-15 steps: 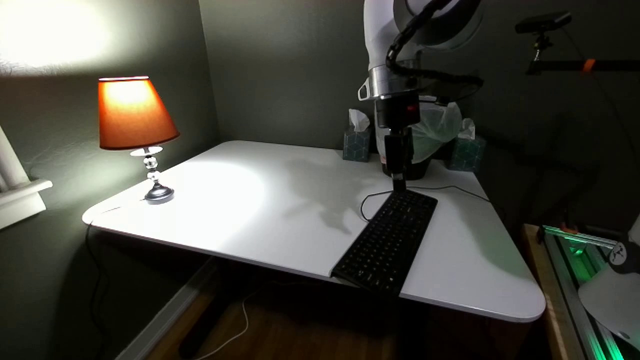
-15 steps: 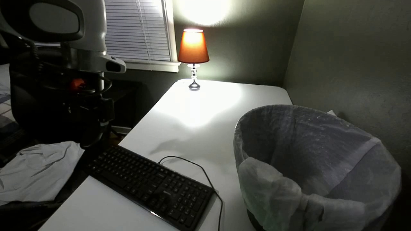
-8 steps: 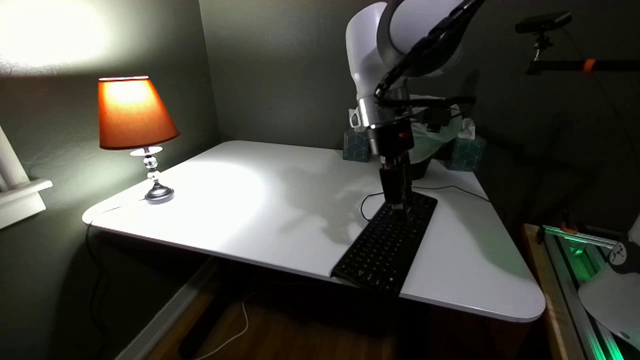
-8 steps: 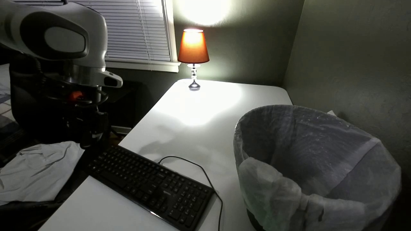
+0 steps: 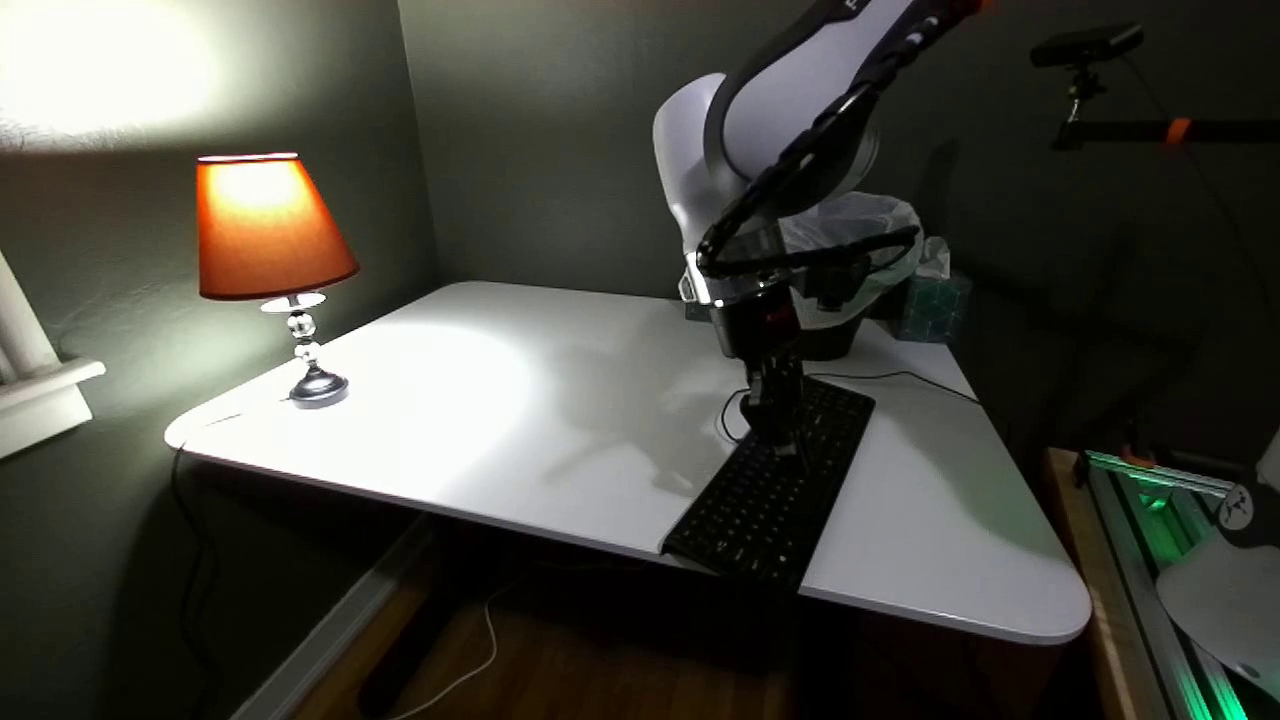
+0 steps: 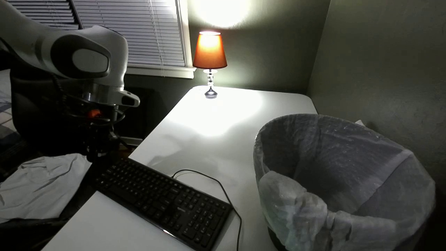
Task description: Press a button on the left side of the keyboard
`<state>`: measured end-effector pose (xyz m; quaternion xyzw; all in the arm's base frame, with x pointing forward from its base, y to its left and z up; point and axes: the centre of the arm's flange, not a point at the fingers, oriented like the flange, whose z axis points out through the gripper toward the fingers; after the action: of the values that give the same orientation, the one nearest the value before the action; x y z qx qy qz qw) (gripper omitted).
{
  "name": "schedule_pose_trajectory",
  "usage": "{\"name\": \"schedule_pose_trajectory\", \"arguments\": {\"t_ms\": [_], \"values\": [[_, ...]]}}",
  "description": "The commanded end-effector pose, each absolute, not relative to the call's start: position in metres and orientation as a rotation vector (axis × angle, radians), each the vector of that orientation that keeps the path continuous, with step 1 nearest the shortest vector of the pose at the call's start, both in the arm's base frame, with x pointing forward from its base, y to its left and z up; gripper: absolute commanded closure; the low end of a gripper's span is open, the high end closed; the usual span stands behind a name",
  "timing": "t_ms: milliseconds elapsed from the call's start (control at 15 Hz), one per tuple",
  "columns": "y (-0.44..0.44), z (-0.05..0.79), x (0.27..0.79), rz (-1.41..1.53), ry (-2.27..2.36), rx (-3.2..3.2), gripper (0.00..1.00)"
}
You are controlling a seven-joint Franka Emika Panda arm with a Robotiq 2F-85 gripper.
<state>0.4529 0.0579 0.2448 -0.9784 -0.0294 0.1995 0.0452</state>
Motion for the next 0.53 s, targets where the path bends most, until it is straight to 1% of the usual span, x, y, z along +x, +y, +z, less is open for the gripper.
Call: {"name": "schedule_pose_trajectory", "arguments": {"t_ms": [0,467], "values": [[0.065,0.227,0.469,0.633,-0.06,-2.963,1.0],[0.07,0.202,0.482,0.704,-0.051,-2.942,1.0]]}}
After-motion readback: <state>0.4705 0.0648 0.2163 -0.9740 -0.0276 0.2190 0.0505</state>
